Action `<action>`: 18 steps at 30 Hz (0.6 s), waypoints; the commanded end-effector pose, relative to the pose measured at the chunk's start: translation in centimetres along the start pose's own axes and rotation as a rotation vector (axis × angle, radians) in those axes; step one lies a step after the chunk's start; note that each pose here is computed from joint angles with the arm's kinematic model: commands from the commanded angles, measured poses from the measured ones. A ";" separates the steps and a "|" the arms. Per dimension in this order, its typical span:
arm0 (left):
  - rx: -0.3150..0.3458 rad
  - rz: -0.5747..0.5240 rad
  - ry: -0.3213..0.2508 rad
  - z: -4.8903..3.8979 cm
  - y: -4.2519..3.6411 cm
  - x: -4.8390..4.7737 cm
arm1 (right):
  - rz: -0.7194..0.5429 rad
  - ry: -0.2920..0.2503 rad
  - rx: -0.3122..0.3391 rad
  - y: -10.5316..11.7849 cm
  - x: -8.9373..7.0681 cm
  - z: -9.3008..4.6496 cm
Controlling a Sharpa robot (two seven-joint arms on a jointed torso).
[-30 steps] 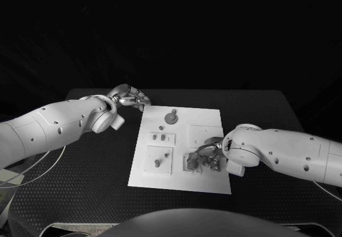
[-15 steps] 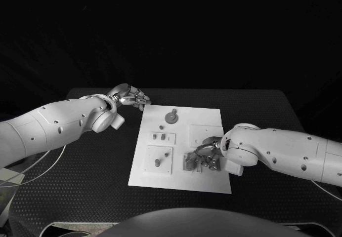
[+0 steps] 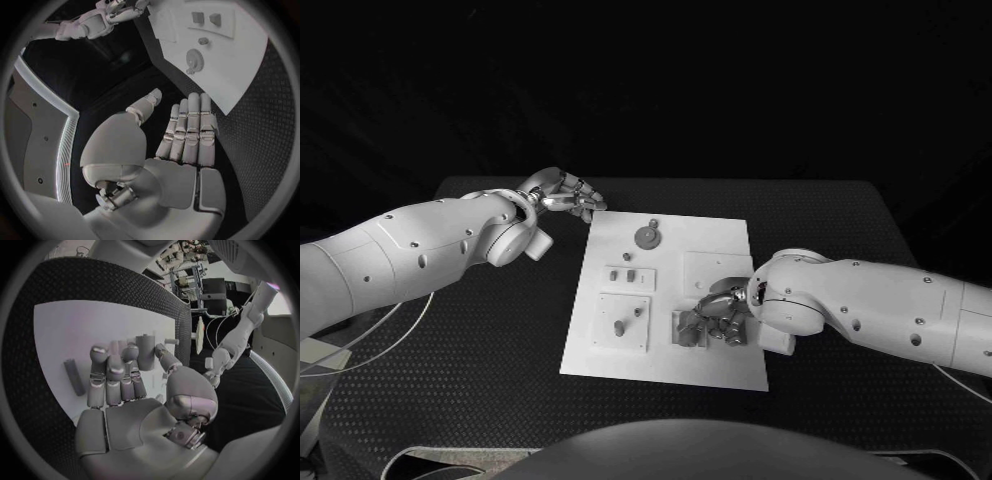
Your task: Assemble the parts on the task board
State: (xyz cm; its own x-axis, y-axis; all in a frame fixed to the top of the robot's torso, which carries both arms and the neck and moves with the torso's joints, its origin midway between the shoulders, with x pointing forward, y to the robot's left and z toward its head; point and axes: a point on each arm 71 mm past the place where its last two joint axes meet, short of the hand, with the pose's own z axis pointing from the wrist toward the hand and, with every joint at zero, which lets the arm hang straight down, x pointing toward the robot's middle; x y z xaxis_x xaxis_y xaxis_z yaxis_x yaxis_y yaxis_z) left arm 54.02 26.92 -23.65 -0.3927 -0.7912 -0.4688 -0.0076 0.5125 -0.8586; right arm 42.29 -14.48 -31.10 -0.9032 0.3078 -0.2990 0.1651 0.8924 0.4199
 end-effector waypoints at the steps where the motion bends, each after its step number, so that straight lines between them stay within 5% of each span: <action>1: 0.009 -0.009 0.014 0.05 -0.18 0.19 | -0.030 0.002 -0.002 0.1 0.1 0.1; 18: 0.008 -0.009 0.014 0.01 -0.15 0.15 | -0.035 -0.054 -0.024 0.7 -0.1 0.4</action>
State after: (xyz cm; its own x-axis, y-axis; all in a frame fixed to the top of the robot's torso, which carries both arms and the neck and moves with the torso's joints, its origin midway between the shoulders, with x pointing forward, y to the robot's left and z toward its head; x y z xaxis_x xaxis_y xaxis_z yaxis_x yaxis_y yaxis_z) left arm 54.02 26.92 -23.65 -0.3937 -0.7910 -0.4684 -0.0079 0.5124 -0.8587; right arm 42.64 -14.00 -31.05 -0.8911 0.2971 -0.3432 0.1372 0.8970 0.4202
